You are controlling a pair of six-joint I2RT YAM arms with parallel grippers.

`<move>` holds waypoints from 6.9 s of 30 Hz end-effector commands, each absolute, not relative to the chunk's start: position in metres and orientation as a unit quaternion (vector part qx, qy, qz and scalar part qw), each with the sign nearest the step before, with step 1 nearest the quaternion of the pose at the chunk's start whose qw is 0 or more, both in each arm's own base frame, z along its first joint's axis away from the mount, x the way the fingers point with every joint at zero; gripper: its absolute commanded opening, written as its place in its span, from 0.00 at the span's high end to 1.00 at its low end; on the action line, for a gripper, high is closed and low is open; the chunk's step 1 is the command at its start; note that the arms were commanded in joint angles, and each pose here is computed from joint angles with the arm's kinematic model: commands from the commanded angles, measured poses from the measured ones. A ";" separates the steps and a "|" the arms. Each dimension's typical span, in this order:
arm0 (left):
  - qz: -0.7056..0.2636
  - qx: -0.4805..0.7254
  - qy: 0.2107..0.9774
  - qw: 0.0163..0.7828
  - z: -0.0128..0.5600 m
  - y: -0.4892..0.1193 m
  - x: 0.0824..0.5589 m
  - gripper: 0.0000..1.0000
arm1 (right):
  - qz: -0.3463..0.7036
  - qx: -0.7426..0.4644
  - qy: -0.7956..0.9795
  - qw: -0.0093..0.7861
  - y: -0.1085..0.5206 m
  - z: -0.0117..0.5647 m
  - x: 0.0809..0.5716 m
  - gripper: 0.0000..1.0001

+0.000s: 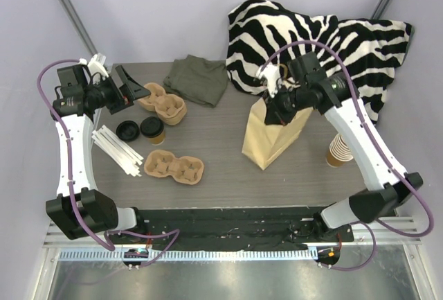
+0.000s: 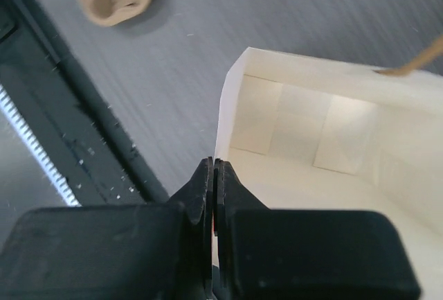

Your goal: Pack the takeout coffee

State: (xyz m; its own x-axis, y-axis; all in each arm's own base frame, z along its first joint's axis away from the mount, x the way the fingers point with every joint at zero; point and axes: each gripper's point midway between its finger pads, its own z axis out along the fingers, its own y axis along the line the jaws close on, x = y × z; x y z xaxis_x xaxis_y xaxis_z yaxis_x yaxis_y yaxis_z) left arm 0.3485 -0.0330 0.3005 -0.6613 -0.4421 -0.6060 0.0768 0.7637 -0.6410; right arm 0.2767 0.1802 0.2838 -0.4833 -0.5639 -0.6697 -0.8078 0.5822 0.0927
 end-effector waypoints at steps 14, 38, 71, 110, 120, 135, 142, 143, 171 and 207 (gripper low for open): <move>-0.237 -0.006 0.921 0.310 0.249 -0.017 0.301 0.00 | 0.228 -0.585 0.730 0.269 0.226 0.291 0.171 0.66; -0.280 0.072 0.926 0.241 0.215 -0.034 0.253 0.00 | 0.140 -0.536 0.729 0.403 0.178 0.367 0.347 0.07; -0.196 0.065 0.949 0.238 0.160 0.001 0.256 0.00 | 0.174 -0.590 0.732 0.293 0.188 0.282 0.347 0.97; -0.247 0.139 0.953 0.106 0.055 -0.019 0.248 0.48 | 0.167 -0.563 0.738 0.332 0.202 0.312 0.335 0.99; -0.202 0.185 0.952 0.136 0.082 -0.015 0.263 0.84 | 0.163 -0.566 0.739 0.327 0.202 0.308 0.336 0.99; -0.133 0.408 0.894 0.129 0.129 -0.047 0.275 1.00 | 0.161 -0.569 0.740 0.321 0.200 0.300 0.335 0.99; -0.160 0.340 0.918 0.130 0.120 -0.070 0.273 0.75 | 0.162 -0.566 0.744 0.316 0.198 0.297 0.332 0.99; -0.152 0.333 0.915 0.168 0.119 -0.071 0.284 0.61 | 0.160 -0.566 0.744 0.318 0.198 0.298 0.331 0.99; -0.177 0.098 0.950 0.237 0.059 -0.054 0.288 0.48 | 0.157 -0.559 0.750 0.318 0.196 0.297 0.333 0.99; -0.122 0.258 0.891 0.354 0.206 -0.047 0.281 1.00 | 0.166 -0.561 0.737 0.339 0.202 0.308 0.326 0.99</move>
State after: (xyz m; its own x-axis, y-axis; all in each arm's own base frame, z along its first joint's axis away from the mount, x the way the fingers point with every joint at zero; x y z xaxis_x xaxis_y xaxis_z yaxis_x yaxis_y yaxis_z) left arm 0.2838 -0.0559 0.1413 -0.7649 0.2170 -0.6065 0.4172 0.8843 -0.2098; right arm 0.3353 0.1967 0.2785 -0.2056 -0.7514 -0.6270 -0.9427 0.3240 -0.0791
